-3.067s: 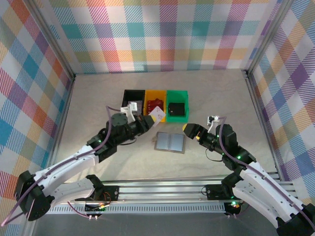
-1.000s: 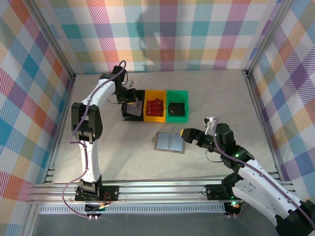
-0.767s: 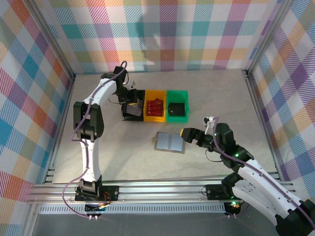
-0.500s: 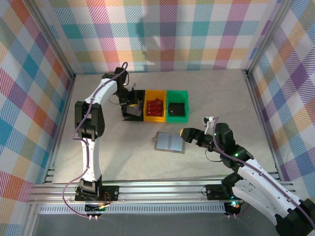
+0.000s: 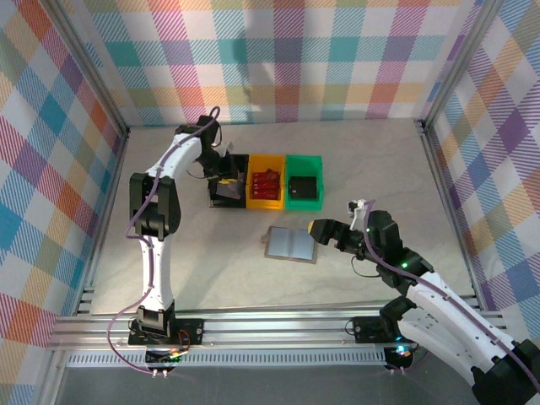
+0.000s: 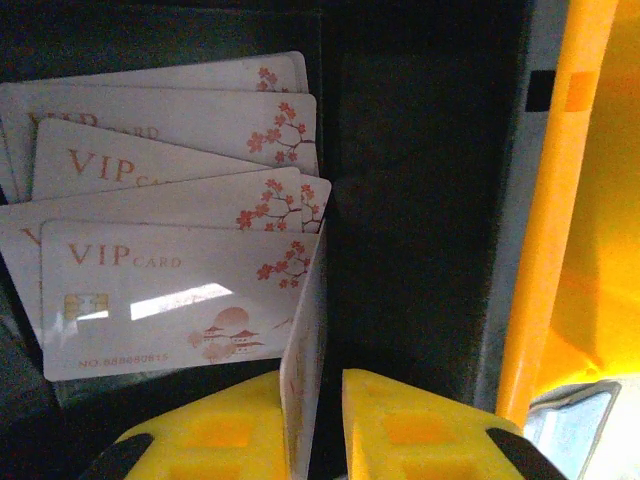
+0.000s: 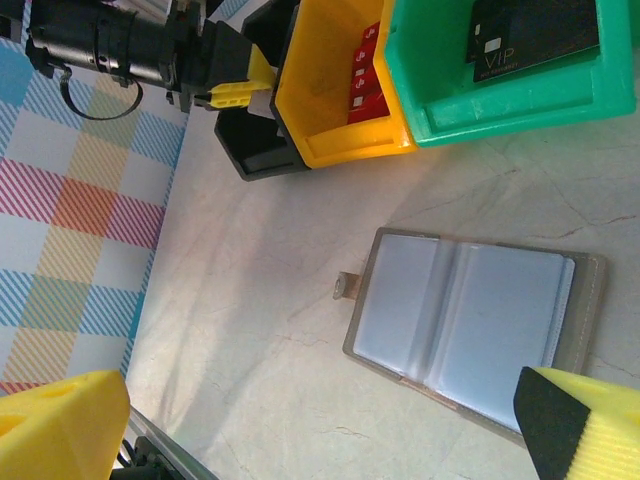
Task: Take the credit cards out of the card holder
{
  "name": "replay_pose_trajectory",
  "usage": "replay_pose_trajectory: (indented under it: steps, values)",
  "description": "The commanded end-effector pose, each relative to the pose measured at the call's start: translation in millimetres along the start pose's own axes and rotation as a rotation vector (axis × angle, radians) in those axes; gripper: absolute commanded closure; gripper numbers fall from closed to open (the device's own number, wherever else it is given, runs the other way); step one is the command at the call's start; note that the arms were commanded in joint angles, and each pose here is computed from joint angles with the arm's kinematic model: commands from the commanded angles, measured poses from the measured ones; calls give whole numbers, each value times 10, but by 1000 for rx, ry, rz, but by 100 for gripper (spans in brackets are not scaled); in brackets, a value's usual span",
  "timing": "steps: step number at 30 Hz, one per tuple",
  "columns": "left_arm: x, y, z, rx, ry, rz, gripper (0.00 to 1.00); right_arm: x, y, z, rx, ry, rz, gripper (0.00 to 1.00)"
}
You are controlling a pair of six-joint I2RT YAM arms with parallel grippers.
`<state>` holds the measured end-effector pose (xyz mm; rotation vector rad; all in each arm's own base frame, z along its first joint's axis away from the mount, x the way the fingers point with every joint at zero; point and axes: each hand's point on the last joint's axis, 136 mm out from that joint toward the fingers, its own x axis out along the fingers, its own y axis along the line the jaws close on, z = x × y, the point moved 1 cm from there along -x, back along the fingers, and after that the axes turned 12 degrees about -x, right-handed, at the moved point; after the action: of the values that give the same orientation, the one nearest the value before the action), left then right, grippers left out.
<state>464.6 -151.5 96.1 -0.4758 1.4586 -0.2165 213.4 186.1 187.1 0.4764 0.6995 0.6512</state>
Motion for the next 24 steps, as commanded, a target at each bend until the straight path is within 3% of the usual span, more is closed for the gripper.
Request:
replay_pose_trajectory:
  steps: [1, 17, 24]
  values:
    - [-104, 32, 47, -8, -12, 16, 75, -3, 55, 47, -16, -19, 31, 1]
    - [-418, -64, 188, -6, -98, 41, 64, -13, 45, 23, -13, -17, 31, 1]
    - [-788, -211, 292, 12, -194, 39, 56, -45, 41, 37, -30, -28, 23, 1]
